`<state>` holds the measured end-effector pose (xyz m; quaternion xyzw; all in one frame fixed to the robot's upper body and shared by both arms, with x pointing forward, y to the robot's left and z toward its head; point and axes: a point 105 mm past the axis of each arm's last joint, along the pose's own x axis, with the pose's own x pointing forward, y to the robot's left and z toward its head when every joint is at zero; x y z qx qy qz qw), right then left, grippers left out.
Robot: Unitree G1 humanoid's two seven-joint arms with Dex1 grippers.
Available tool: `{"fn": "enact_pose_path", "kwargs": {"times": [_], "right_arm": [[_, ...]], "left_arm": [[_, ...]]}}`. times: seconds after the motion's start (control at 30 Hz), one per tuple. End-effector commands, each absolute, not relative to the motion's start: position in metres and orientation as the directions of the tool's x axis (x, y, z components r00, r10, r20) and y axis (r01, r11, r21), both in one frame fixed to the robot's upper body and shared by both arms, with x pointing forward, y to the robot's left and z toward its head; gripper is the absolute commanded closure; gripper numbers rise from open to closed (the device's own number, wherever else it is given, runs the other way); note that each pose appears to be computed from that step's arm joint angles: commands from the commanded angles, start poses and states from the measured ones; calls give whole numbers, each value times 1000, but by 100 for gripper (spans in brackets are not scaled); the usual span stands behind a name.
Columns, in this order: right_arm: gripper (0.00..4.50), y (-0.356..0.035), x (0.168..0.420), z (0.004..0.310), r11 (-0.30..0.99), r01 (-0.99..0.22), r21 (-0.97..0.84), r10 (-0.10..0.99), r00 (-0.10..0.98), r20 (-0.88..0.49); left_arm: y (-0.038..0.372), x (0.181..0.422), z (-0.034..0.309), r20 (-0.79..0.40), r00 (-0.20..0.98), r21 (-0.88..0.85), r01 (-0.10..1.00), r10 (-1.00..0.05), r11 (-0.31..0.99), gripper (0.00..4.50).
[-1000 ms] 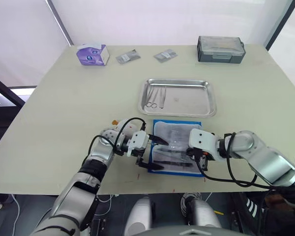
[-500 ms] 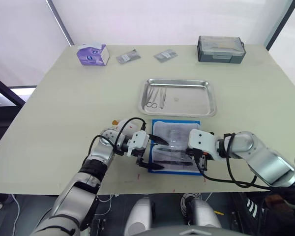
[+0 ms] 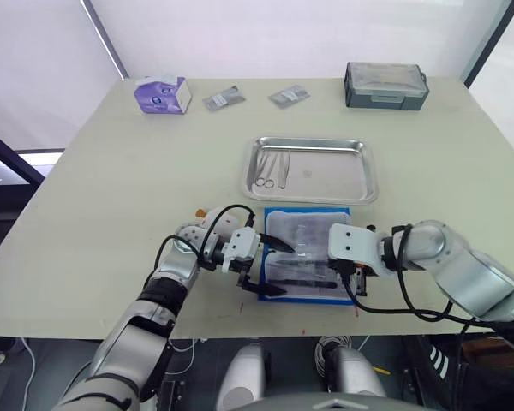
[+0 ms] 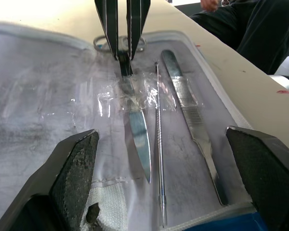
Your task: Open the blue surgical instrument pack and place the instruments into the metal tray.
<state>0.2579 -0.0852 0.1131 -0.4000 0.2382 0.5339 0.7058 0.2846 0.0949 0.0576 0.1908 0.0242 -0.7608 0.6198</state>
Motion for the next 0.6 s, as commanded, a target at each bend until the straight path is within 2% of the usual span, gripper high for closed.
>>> {"fn": "enact_pose_path", "kwargs": {"times": [0.03,0.6], "right_arm": [[443,-79,254,129,71,-931,-359,582,331,-743],[443,-84,253,131,68,-932,-355,565,330,-756]], "left_arm": [[97,267,25,-400,-238,62,956,-885,-285,0],[102,261,8,-502,-273,-51,957,-821,-287,0]]}}
